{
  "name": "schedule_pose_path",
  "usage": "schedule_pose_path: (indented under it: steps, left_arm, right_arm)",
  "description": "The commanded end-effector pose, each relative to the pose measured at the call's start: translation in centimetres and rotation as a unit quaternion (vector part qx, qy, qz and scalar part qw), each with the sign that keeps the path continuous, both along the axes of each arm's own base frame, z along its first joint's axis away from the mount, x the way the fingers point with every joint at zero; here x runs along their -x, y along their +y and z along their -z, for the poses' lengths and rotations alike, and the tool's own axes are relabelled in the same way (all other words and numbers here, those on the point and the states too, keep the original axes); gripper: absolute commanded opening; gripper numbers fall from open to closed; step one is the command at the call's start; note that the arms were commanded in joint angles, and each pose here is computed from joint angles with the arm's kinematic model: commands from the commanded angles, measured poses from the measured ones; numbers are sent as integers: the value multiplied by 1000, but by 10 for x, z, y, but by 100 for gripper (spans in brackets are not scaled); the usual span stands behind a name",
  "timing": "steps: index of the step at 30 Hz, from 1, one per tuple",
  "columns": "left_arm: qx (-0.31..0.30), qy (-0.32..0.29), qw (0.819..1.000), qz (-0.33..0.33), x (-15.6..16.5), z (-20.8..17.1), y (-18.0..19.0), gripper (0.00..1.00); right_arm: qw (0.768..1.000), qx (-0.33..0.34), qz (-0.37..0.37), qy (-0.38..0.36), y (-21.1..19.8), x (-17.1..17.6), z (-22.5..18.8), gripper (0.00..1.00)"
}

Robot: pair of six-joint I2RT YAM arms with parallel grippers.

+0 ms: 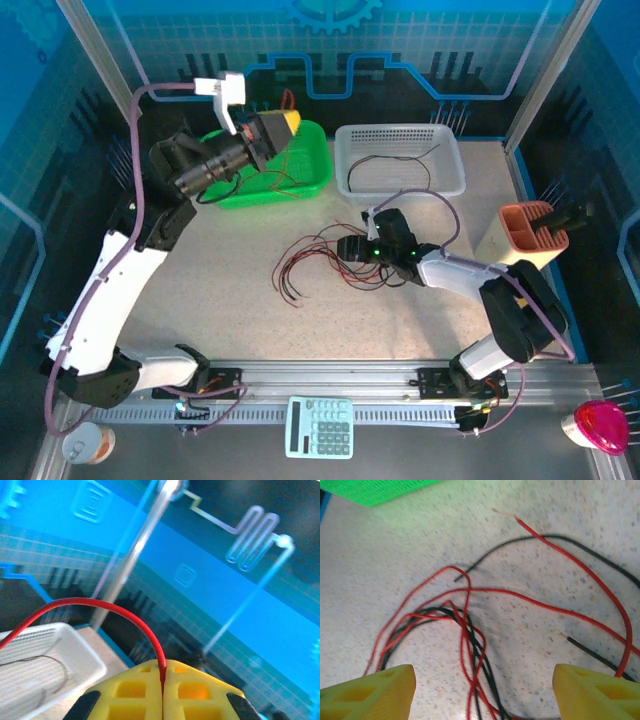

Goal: Untangle the cables

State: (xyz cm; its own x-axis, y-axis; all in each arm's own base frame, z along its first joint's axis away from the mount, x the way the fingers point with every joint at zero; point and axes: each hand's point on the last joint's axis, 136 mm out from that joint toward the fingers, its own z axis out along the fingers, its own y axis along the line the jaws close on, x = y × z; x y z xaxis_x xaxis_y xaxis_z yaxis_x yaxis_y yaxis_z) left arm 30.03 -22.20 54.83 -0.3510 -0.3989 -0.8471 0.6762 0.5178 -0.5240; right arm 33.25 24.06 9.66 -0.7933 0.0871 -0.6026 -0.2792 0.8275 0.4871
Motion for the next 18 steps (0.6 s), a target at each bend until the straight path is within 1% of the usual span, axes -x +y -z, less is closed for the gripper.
schedule_pose_path:
  steps: [1, 5, 9, 13, 18]
  left_arm:
    - [-6, 13, 999, -42, -29, 11, 18, 0]
    - [-17, 23, 997, -71, -60, 22, 33, 0]
    - [-19, 43, 994, -94, -99, 37, 47, 0]
    - [-3, 49, 994, -96, -134, 46, 54, 0]
    - [7, 63, 994, -88, -174, 62, 53, 0]
  right_arm:
    - [999, -18, -24, -30, 12, 3, -39, 76]
    - [998, -28, -32, -50, 12, 6, -65, 78]
    - [996, -38, -35, -68, 10, 11, -87, 78]
    - [995, -42, -33, -83, 6, 17, -105, 79]
    - [994, -37, -29, -96, -3, 23, -119, 80]
